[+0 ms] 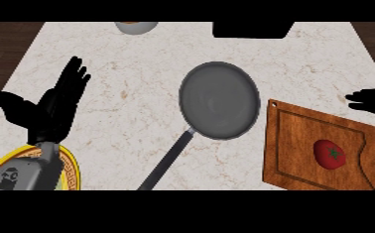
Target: Pick the tomato from the cutting board and place it in the pan
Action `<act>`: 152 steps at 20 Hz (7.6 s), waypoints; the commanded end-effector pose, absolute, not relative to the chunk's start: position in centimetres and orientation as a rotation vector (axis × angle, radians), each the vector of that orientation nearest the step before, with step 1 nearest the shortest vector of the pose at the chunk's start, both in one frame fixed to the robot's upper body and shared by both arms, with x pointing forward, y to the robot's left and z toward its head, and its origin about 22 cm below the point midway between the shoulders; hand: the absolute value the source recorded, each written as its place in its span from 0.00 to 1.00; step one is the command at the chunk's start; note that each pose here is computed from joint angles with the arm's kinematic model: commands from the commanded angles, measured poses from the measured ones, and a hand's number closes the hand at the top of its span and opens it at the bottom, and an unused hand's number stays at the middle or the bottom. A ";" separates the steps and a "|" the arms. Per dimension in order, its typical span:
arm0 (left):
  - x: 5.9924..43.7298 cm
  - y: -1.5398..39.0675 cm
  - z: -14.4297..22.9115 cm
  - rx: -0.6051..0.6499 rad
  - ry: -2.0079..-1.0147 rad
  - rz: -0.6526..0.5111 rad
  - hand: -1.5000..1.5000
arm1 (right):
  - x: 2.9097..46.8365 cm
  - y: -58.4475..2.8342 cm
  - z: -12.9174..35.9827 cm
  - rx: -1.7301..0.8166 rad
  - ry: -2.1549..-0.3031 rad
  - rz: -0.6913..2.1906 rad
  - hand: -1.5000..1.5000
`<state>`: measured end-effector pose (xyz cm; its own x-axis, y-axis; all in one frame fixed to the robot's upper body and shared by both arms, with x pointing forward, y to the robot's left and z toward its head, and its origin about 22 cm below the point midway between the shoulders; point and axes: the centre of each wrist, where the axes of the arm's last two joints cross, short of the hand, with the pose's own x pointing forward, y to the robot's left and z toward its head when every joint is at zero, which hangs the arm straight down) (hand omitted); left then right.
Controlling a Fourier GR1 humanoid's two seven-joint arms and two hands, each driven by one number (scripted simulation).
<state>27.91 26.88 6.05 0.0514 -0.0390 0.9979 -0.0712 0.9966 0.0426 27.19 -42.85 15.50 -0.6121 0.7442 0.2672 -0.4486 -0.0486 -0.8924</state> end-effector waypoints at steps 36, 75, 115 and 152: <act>28.0 27.4 6.3 0.096 -1.531 0.031 0.50 | 25.1 -35.0 8.1 -0.561 -1.172 2.015 0.00; 27.6 27.2 5.5 0.082 -1.502 0.039 0.50 | 30.2 -26.5 1.0 -0.580 -1.243 1.636 1.00; 29.7 24.6 6.0 0.053 -1.528 -0.031 0.50 | 37.4 -5.2 18.5 -1.753 -0.830 0.178 1.00; 28.3 27.6 6.0 0.102 -1.508 0.062 0.50 | 30.4 -13.7 3.9 -1.194 -1.198 -0.363 0.00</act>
<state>28.54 27.08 5.75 0.0599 -0.0333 0.9977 -0.0901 0.9952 0.0386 32.25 -14.01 3.36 0.4667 0.5784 0.6691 0.6135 0.3332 -0.7159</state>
